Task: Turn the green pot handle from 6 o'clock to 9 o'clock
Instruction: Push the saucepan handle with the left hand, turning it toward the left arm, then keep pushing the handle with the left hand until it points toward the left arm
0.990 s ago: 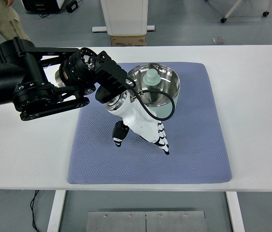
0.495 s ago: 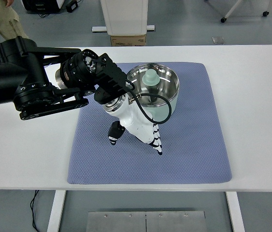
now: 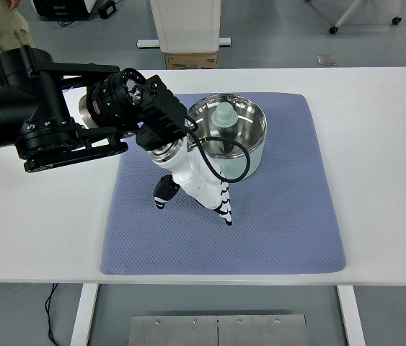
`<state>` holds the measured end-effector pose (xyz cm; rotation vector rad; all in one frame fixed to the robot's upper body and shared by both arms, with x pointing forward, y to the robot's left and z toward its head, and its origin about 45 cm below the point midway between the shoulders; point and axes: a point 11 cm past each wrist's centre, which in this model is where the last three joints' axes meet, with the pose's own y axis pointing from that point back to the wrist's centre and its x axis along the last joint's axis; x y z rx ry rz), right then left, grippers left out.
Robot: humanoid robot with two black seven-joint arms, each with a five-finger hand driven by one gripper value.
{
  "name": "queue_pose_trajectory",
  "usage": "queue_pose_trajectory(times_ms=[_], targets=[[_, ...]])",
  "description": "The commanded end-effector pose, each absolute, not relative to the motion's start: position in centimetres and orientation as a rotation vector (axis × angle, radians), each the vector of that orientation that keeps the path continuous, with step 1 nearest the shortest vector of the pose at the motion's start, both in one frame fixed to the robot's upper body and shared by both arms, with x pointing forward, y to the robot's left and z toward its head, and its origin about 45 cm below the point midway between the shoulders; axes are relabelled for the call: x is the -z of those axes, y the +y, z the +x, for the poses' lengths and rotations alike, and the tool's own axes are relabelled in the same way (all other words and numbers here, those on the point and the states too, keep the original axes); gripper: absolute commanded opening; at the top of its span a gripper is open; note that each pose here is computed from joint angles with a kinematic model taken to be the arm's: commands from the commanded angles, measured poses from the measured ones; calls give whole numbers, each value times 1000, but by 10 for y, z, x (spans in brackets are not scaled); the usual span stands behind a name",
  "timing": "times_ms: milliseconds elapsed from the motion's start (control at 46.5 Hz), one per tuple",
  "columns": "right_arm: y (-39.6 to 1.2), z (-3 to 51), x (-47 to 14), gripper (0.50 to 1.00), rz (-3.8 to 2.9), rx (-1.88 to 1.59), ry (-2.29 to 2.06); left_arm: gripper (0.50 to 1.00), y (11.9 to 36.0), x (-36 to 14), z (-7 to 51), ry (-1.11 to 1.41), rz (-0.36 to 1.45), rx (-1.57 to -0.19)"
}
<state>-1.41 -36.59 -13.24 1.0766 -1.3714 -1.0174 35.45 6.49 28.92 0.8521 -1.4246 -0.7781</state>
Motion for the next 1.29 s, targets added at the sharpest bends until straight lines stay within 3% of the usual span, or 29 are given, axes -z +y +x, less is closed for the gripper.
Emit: queue_pose_trajectory(times_ms=[0, 796, 1270], targets=[[-366, -14, 132, 1000, 1077, 1017, -1371, 1000, 68, -290, 356, -1434, 871, 792], [-366, -14, 132, 1000, 1077, 1017, -1371, 1000, 77, -301, 351, -1482, 935, 885], [-366, -14, 132, 1000, 1077, 1017, -1371, 1000, 96, -297, 350, -1463, 997, 945]])
